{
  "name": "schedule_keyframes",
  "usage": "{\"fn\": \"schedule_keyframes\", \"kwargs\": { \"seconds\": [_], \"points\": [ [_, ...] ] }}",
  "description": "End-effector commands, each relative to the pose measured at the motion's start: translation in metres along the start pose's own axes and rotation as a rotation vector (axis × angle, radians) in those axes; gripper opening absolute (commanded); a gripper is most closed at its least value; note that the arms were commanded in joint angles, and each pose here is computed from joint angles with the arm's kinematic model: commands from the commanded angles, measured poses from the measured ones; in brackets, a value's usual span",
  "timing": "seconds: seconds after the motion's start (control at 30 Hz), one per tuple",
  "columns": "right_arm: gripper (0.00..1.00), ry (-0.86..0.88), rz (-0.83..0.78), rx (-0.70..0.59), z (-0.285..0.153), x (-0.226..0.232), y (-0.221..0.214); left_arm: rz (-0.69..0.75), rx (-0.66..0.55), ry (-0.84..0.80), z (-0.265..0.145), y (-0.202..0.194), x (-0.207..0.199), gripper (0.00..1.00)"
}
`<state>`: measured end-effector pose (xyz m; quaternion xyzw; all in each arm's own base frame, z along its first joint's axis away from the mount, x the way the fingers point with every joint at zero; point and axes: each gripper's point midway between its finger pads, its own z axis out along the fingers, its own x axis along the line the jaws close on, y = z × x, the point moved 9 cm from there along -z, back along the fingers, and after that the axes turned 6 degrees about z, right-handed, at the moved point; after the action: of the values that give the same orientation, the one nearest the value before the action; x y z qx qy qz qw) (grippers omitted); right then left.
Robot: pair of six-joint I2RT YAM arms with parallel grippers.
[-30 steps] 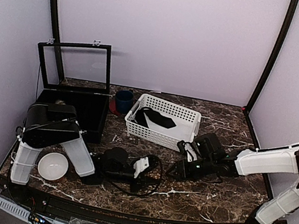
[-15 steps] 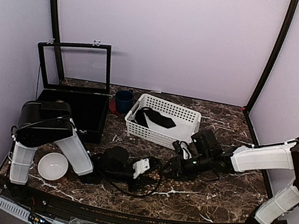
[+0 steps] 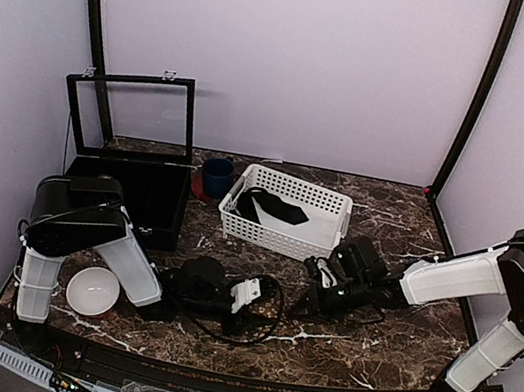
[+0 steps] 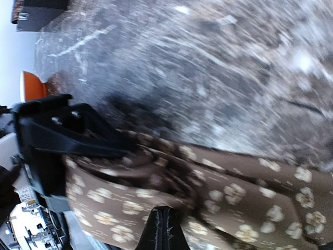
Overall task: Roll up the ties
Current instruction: Roll the tie at the center of the board.
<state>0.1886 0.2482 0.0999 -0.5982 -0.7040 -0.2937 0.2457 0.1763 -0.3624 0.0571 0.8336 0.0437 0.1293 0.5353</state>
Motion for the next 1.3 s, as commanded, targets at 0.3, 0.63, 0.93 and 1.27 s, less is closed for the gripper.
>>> {"fn": "schedule_keyframes", "kwargs": {
  "seconds": [0.3,0.63,0.93,1.27],
  "points": [
    [0.32,0.082,-0.032,-0.079,-0.021,0.01,0.004,-0.022,0.157,-0.062,-0.001,-0.03,-0.005,0.21],
    [0.55,0.157,0.008,-0.019,-0.01,0.021,0.004,-0.014,0.188,-0.052,0.0,-0.034,-0.004,0.21],
    [0.08,0.143,-0.004,0.011,0.005,0.016,0.002,-0.016,0.2,-0.051,0.002,-0.034,-0.004,0.21],
    [0.0,0.088,-0.023,-0.012,0.005,0.002,-0.002,-0.035,0.139,-0.083,-0.004,-0.027,-0.007,0.49]
  ]
}}
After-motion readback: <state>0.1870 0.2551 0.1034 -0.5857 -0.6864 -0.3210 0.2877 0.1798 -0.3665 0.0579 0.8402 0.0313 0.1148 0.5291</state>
